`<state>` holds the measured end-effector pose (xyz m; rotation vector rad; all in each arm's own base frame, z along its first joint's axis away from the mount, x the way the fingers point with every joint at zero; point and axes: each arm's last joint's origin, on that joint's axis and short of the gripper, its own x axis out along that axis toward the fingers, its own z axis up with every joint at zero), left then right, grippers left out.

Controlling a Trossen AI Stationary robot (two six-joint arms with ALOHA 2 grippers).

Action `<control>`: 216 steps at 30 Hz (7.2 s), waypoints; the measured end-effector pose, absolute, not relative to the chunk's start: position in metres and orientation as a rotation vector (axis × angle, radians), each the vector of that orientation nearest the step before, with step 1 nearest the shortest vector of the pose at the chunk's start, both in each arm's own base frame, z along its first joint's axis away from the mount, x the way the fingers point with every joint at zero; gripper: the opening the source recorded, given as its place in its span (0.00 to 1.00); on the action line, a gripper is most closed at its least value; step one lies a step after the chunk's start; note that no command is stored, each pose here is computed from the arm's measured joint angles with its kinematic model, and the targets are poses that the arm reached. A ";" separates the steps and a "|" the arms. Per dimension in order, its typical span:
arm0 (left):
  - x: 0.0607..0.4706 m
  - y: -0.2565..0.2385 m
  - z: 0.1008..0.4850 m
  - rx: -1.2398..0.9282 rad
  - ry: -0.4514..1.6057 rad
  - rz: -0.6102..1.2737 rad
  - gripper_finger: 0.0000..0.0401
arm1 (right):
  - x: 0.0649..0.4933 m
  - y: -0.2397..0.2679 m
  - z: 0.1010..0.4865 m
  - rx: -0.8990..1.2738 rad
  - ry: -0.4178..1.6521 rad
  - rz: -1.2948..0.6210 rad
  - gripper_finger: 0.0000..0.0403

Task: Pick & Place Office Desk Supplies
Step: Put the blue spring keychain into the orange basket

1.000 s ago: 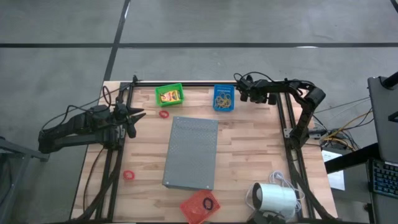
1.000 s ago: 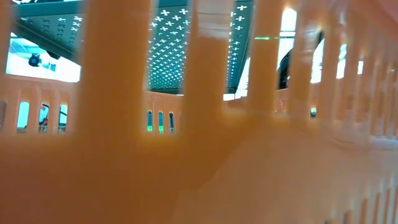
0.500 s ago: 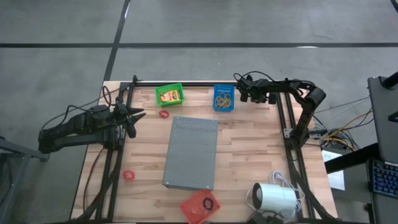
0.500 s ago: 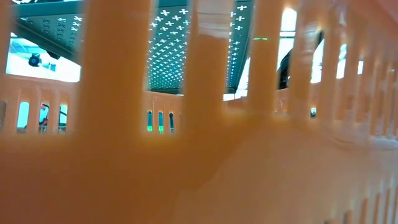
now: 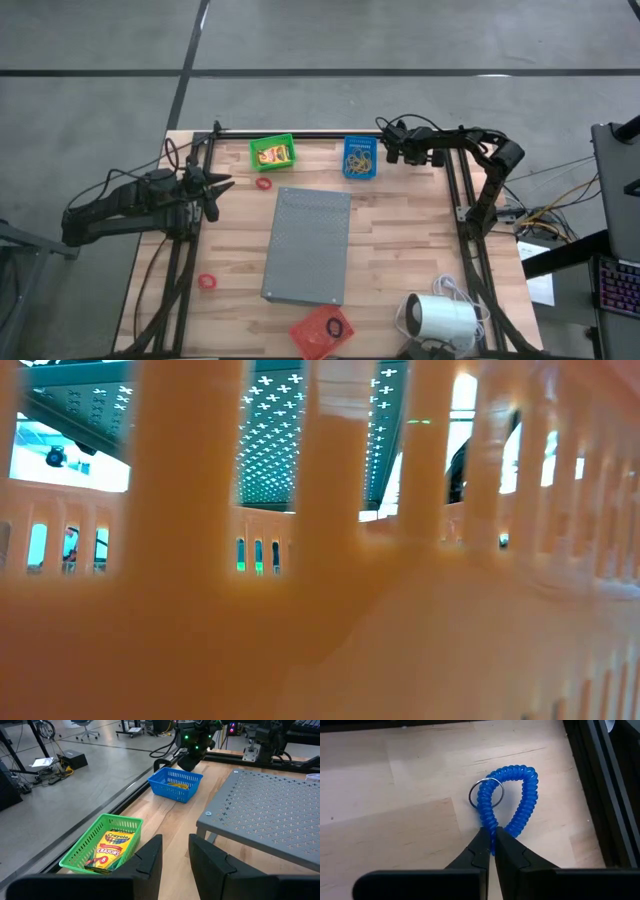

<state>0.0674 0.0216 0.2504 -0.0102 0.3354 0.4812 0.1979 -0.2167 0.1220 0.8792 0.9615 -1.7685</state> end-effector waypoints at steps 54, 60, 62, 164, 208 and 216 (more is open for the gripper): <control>0.067 0.022 0.250 -0.010 0.335 0.481 0.24 | 0.243 -0.209 0.212 0.737 1.148 -1.670 0.02; 0.067 0.022 0.250 -0.010 0.335 0.481 0.25 | 0.246 -0.201 0.237 0.657 1.273 -1.622 0.02; 0.067 0.022 0.250 -0.010 0.335 0.481 0.25 | 0.246 -0.197 0.247 0.635 1.309 -1.613 0.02; 0.067 0.022 0.250 -0.010 0.336 0.481 0.24 | 0.300 0.171 0.291 -0.103 0.412 0.529 0.02; 0.067 0.022 0.250 -0.010 0.335 0.481 0.25 | 0.365 0.250 0.188 -0.285 0.648 0.542 0.02; 0.067 0.022 0.250 -0.010 0.335 0.481 0.25 | 0.353 0.265 0.191 -0.492 0.581 0.482 0.02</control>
